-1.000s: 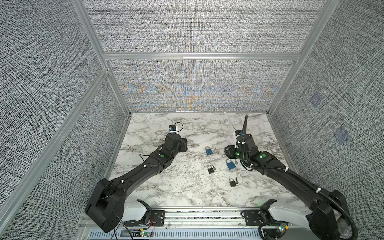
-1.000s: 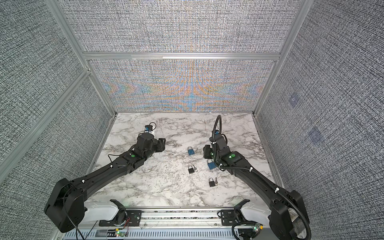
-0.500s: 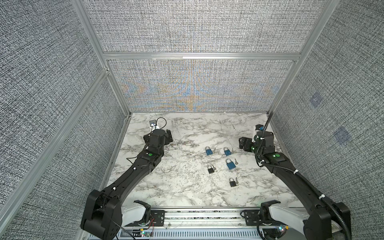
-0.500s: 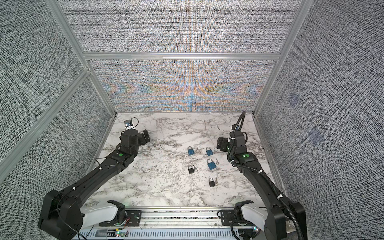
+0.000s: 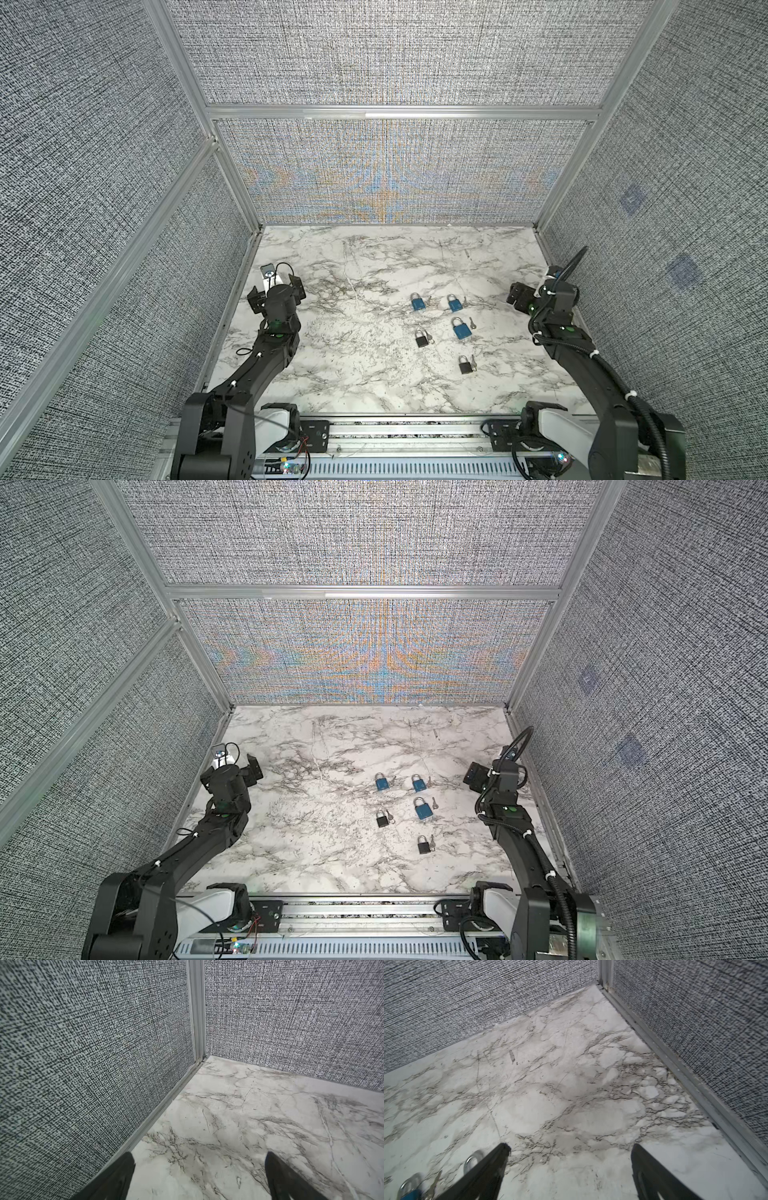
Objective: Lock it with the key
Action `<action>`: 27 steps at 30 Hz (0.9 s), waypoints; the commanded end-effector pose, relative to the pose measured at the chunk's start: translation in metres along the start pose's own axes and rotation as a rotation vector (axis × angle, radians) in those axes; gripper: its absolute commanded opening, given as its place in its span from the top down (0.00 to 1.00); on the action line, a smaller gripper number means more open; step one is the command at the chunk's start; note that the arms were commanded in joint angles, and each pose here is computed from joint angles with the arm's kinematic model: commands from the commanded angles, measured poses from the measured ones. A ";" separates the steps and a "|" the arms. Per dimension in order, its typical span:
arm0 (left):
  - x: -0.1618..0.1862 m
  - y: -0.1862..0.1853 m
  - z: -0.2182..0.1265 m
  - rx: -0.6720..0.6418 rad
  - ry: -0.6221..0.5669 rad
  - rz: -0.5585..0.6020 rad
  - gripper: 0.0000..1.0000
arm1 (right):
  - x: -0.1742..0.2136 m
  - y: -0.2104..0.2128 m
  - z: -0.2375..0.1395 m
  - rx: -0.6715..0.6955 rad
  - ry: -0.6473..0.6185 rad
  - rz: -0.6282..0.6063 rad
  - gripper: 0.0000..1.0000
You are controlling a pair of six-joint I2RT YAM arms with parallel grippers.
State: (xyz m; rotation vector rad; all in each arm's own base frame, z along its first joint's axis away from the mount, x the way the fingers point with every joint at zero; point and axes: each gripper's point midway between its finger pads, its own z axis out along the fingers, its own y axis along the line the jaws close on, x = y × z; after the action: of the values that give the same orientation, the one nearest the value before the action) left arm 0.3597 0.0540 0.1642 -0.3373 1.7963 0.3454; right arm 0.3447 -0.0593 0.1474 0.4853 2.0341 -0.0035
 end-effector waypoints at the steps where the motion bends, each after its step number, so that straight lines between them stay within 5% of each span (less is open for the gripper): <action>1: -0.017 -0.001 0.000 0.027 -0.132 -0.032 0.01 | -0.023 -0.003 0.003 0.002 -0.128 -0.004 0.07; 11: 0.004 -0.024 -0.010 0.208 -0.168 0.001 0.01 | -0.014 -0.011 0.012 -0.007 -0.248 -0.058 0.07; 27: 0.033 -0.033 -0.019 0.288 -0.218 0.018 0.01 | 0.022 0.021 0.035 -0.234 -0.268 -0.156 0.06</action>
State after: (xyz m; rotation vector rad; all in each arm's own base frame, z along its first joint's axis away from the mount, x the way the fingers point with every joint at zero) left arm 0.3456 0.0186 0.1175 -0.0965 1.6898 0.1460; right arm 0.3638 -0.0473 0.0897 0.2471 1.8862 0.0477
